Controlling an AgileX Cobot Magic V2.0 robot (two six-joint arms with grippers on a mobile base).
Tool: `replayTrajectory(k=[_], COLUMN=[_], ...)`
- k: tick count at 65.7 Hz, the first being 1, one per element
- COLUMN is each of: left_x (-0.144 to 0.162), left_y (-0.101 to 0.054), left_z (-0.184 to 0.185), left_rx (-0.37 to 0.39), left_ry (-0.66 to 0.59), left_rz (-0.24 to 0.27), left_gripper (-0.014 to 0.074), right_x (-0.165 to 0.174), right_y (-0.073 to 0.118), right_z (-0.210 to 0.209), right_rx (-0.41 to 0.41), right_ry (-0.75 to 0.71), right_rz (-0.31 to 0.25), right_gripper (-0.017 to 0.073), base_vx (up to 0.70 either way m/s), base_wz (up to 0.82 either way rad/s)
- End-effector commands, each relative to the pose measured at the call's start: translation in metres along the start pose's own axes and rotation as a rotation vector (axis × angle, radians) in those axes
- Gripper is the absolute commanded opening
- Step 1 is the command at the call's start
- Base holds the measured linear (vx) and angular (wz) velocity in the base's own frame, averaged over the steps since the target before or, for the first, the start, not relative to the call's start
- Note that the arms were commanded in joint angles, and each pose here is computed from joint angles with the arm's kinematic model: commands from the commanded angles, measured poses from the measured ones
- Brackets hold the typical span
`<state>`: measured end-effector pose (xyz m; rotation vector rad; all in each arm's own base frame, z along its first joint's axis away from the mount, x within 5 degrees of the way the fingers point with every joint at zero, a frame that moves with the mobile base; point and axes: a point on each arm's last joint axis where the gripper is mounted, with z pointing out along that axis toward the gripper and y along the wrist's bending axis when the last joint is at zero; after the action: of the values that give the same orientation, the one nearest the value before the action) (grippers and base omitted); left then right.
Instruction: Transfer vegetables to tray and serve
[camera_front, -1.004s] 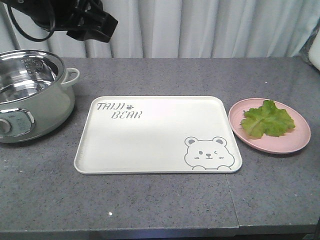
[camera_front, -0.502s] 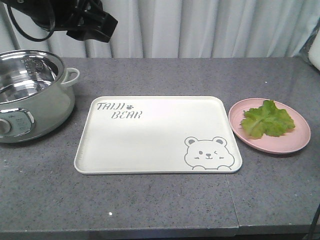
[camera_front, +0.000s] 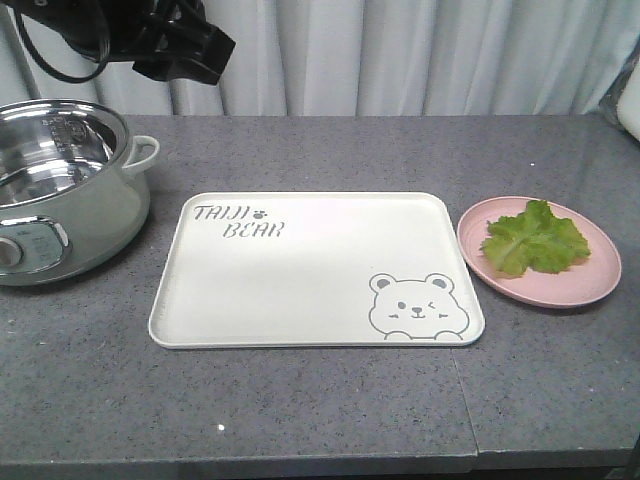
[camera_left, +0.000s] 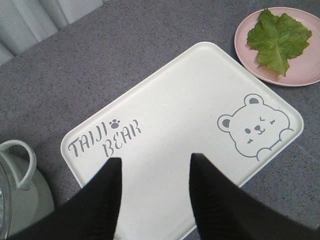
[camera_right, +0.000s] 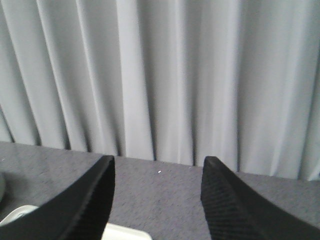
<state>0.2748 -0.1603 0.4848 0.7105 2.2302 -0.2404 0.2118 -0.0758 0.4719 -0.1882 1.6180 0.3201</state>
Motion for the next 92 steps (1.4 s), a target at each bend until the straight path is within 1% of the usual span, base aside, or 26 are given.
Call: replayTrajectory(k=[1, 2, 5, 9, 11, 18, 25, 31, 41, 45, 47, 48, 49, 50, 52, 56, 58, 66, 73, 77, 80, 81, 82, 84, 88, 92], left_x=[-0.005, -0.005, -0.005, -0.005, -0.005, -0.005, -0.005, -0.005, -0.005, -0.005, -0.005, -0.005, -0.005, -0.005, -0.005, -0.005, -0.005, -0.005, -0.005, -0.005, -0.005, -0.005, -0.005, -0.005, -0.005, -0.005], left_y=[-0.001, -0.001, -0.001, -0.001, -0.001, -0.001, -0.001, -0.001, -0.001, -0.001, -0.001, -0.001, -0.001, -0.001, -0.001, -0.001, -0.001, -0.001, -0.001, -0.001, -0.001, -0.001, -0.001, -0.001, -0.001, -0.001], left_z=[-0.023, -0.023, -0.023, -0.023, -0.023, -0.023, -0.023, -0.023, -0.023, -0.023, -0.023, -0.023, -0.023, -0.023, -0.023, -0.023, -0.023, -0.023, -0.023, -0.023, -0.023, -0.023, -0.023, -0.023, -0.023, -0.023], left_rx=[-0.001, -0.001, -0.001, -0.001, -0.001, -0.001, -0.001, -0.001, -0.001, -0.001, -0.001, -0.001, -0.001, -0.001, -0.001, -0.001, -0.001, -0.001, -0.001, -0.001, -0.001, -0.001, -0.001, -0.001, -0.002, -0.001], left_ry=[-0.086, -0.086, -0.086, -0.086, -0.086, -0.086, -0.086, -0.086, -0.086, -0.086, -0.086, -0.086, -0.086, -0.086, -0.086, -0.086, -0.086, -0.086, -0.086, -0.086, -0.086, -0.086, -0.086, -0.086, -0.085, -0.086], left_rz=[-0.006, -0.006, -0.006, -0.006, -0.006, -0.006, -0.006, -0.006, -0.006, -0.006, -0.006, -0.006, -0.006, -0.006, -0.006, -0.006, -0.006, -0.006, -0.006, -0.006, -0.006, -0.006, -0.006, -0.006, -0.005, -0.006], left_gripper=[0.0302, 0.0302, 0.0302, 0.0302, 0.0302, 0.0302, 0.0302, 0.0302, 0.0302, 0.0302, 0.0302, 0.0302, 0.0302, 0.0302, 0.0302, 0.0302, 0.0302, 0.0302, 0.0302, 0.0302, 0.0302, 0.0302, 0.0302, 0.0302, 0.0302, 0.0302], right_x=[-0.026, -0.027, -0.031, -0.038, -0.039, -0.045, -0.048, -0.051, -0.053, -0.052, -0.05, -0.05, -0.049, -0.048, -0.045, -0.041, -0.038, -0.028, -0.022, -0.02, -0.018, -0.018, -0.017, -0.016, -0.012, -0.008], right_y=[0.005, 0.003, 0.002, -0.002, -0.003, -0.001, 0.007, 0.013, 0.016, 0.019, 0.019, 0.019, 0.019, 0.018, 0.017, 0.016, 0.014, 0.009, 0.007, 0.007, 0.006, 0.006, 0.007, 0.008, 0.008, 0.009], right_z=[-0.01, -0.011, -0.012, -0.014, -0.015, -0.018, -0.022, -0.025, -0.028, -0.03, -0.03, -0.031, -0.031, -0.032, -0.034, -0.036, -0.037, -0.042, -0.046, -0.049, -0.052, -0.053, -0.053, -0.05, -0.046, -0.041], right_rx=[0.088, 0.106, 0.123, 0.164, 0.175, 0.184, 0.169, 0.165, 0.112, 0.096, 0.089, 0.083, 0.084, 0.084, 0.092, 0.117, 0.13, 0.206, 0.256, 0.267, 0.284, 0.281, 0.281, 0.278, 0.299, 0.3], right_ry=[-0.166, -0.183, -0.225, -0.301, -0.325, -0.371, -0.39, -0.399, -0.497, -0.53, -0.554, -0.573, -0.577, -0.593, -0.62, -0.66, -0.683, -0.725, -0.763, -0.802, -0.845, -0.864, -0.869, -0.862, -0.819, -0.754], right_rz=[-0.023, -0.017, 0.008, 0.052, 0.06, 0.037, 0.024, -0.019, -0.006, -0.041, -0.031, -0.015, -0.015, -0.002, 0.005, -0.006, 0.015, 0.031, 0.008, 0.015, 0.027, 0.046, 0.042, 0.039, 0.019, -0.015], right_gripper=[0.038, 0.038, 0.038, 0.038, 0.038, 0.038, 0.038, 0.038, 0.038, 0.038, 0.038, 0.038, 0.038, 0.038, 0.038, 0.038, 0.038, 0.038, 0.038, 0.038, 0.038, 0.038, 0.038, 0.038, 0.038, 0.038], base_vx=[0.0, 0.0, 0.0, 0.0, 0.0, 0.0, 0.0, 0.0, 0.0, 0.0, 0.0, 0.0, 0.0, 0.0, 0.0, 0.0, 0.0, 0.0, 0.0, 0.0, 0.0, 0.0, 0.0, 0.0, 0.0, 0.0], base_wz=[0.0, 0.0, 0.0, 0.0, 0.0, 0.0, 0.0, 0.0, 0.0, 0.0, 0.0, 0.0, 0.0, 0.0, 0.0, 0.0, 0.0, 0.0, 0.0, 0.0, 0.0, 0.0, 0.0, 0.0, 0.0, 0.0])
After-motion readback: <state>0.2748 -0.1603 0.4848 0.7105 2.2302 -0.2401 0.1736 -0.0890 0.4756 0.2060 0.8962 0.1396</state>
